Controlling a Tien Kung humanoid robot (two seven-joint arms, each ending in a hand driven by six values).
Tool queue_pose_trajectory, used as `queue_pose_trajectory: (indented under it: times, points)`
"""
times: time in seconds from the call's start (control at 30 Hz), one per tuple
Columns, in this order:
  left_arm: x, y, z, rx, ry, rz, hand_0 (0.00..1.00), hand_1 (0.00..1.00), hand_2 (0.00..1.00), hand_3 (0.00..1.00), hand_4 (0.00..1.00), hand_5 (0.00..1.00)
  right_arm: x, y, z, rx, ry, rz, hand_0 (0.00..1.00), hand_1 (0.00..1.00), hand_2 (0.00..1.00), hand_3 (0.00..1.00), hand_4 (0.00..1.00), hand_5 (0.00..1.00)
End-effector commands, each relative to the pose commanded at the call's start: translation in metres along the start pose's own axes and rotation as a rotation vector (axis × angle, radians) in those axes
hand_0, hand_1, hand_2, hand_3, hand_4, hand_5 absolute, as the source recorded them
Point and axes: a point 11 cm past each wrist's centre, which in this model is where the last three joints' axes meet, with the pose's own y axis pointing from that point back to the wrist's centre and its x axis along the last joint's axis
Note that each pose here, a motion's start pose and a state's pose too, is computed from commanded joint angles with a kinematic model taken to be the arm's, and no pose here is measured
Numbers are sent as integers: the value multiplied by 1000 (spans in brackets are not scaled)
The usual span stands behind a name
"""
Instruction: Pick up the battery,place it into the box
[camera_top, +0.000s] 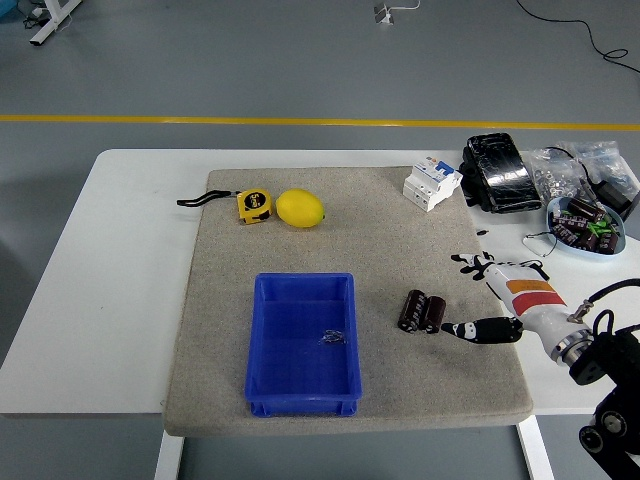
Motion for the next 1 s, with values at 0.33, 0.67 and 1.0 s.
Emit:
queue_pose_trajectory:
  times: [0.33, 0.67, 1.0]
  points:
    - [3, -1, 0, 0, -8, 3, 731, 720, 760, 680, 720, 666, -12, -3, -4, 28, -10, 11, 652, 638, 711, 839, 998, 412]
    - [5, -1, 2, 2, -21, 0, 731, 719, 759, 680, 720, 667, -22, -10, -1, 43, -32, 37, 605, 612, 693, 833, 998, 303]
    - [6, -1, 3, -2, -21, -3, 730, 718, 759, 680, 720, 667, -31, -17, 0, 60, -22, 28, 589, 608, 692, 827, 998, 301]
